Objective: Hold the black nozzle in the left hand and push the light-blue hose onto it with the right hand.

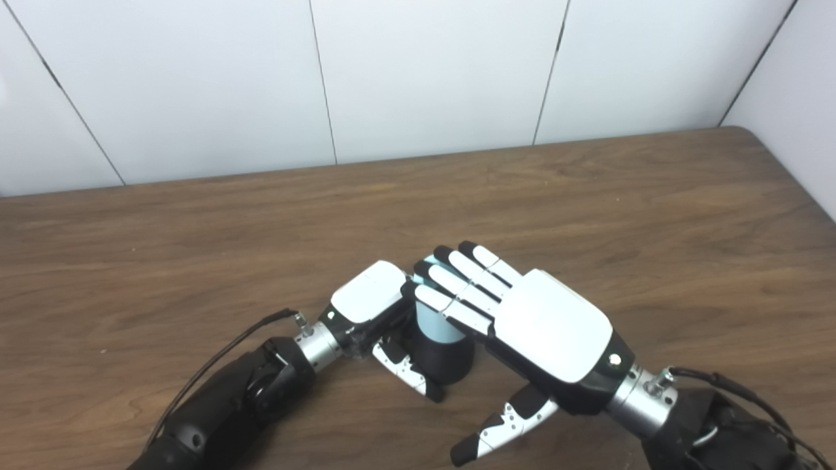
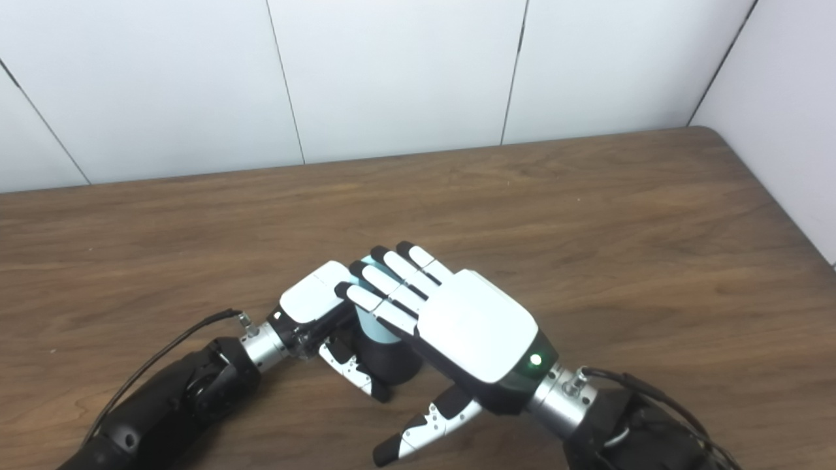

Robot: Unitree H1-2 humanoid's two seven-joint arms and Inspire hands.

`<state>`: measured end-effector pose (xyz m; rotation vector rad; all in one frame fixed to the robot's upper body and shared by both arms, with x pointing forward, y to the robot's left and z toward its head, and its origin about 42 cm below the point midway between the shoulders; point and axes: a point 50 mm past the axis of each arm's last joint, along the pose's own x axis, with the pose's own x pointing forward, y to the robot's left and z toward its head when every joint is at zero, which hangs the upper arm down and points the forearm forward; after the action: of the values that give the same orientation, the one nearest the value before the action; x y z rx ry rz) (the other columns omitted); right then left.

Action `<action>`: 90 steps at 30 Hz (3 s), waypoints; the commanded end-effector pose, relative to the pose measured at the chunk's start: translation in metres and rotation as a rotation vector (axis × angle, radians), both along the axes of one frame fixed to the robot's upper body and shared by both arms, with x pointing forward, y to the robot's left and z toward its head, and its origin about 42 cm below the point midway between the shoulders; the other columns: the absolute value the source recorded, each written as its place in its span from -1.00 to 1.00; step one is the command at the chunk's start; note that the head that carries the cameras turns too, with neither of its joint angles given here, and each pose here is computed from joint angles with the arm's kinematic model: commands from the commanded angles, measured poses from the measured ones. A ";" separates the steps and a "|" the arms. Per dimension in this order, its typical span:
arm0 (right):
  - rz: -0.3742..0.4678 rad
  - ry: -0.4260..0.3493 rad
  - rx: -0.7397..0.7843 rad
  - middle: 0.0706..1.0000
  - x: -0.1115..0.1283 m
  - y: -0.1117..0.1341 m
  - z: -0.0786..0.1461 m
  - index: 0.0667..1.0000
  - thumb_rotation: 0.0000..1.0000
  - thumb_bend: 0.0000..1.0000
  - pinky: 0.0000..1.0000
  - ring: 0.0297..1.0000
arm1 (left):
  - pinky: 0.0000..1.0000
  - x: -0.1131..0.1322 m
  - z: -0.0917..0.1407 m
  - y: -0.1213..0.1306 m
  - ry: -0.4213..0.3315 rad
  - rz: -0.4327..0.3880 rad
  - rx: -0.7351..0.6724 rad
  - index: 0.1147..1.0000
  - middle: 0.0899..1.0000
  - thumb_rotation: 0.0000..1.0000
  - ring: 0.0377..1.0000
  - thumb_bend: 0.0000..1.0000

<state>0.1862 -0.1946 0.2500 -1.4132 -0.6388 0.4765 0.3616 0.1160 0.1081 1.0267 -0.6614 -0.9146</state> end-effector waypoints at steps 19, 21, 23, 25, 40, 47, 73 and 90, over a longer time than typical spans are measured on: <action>0.023 0.294 -0.118 0.89 -0.006 -0.002 -0.043 0.80 1.00 0.79 0.98 0.91 | -0.68 -0.055 -0.095 0.056 0.276 -0.035 0.398 -0.17 -0.16 -1.00 -0.66 0.05; 0.024 0.295 -0.122 0.89 -0.006 -0.002 -0.044 0.80 1.00 0.78 0.97 0.91 | -0.60 -0.055 -0.095 0.056 0.276 -0.035 0.402 -0.16 -0.16 -1.00 -0.58 0.05; 0.024 0.297 -0.126 0.89 -0.006 -0.002 -0.044 0.80 1.00 0.78 0.97 0.91 | -0.55 -0.055 -0.095 0.056 0.284 -0.035 0.404 -0.16 -0.16 -1.00 -0.55 0.05; 0.024 0.301 -0.131 0.91 -0.006 -0.001 -0.045 0.81 1.00 0.78 1.00 0.93 | -0.58 -0.055 -0.095 0.055 0.280 -0.035 0.411 -0.16 -0.16 -1.00 -0.57 0.05; 0.022 0.316 -0.122 0.88 -0.005 -0.001 -0.048 0.78 0.99 0.75 1.00 0.91 | -0.55 -0.056 -0.095 0.056 0.272 -0.041 0.411 -0.16 -0.16 -1.00 -0.54 0.05; 0.022 0.322 -0.124 0.88 -0.005 -0.001 -0.048 0.76 0.99 0.74 0.98 0.91 | -0.67 -0.056 -0.095 0.056 0.278 -0.038 0.404 -0.16 -0.16 -1.00 -0.66 0.05; 0.013 0.386 -0.151 0.93 -0.004 -0.003 -0.050 0.79 0.96 0.74 0.97 0.94 | -0.64 -0.056 -0.095 0.056 0.265 -0.038 0.402 -0.16 -0.16 -1.00 -0.63 0.05; 0.015 0.410 -0.164 0.92 -0.005 -0.003 -0.051 0.79 1.00 0.74 0.97 0.93 | -0.68 -0.056 -0.094 0.055 0.274 -0.038 0.403 -0.16 -0.16 -1.00 -0.66 0.05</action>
<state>0.1901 -0.1918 0.2493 -1.3313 -0.6016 0.4891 0.3618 0.1189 0.1081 1.0281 -0.6584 -0.9147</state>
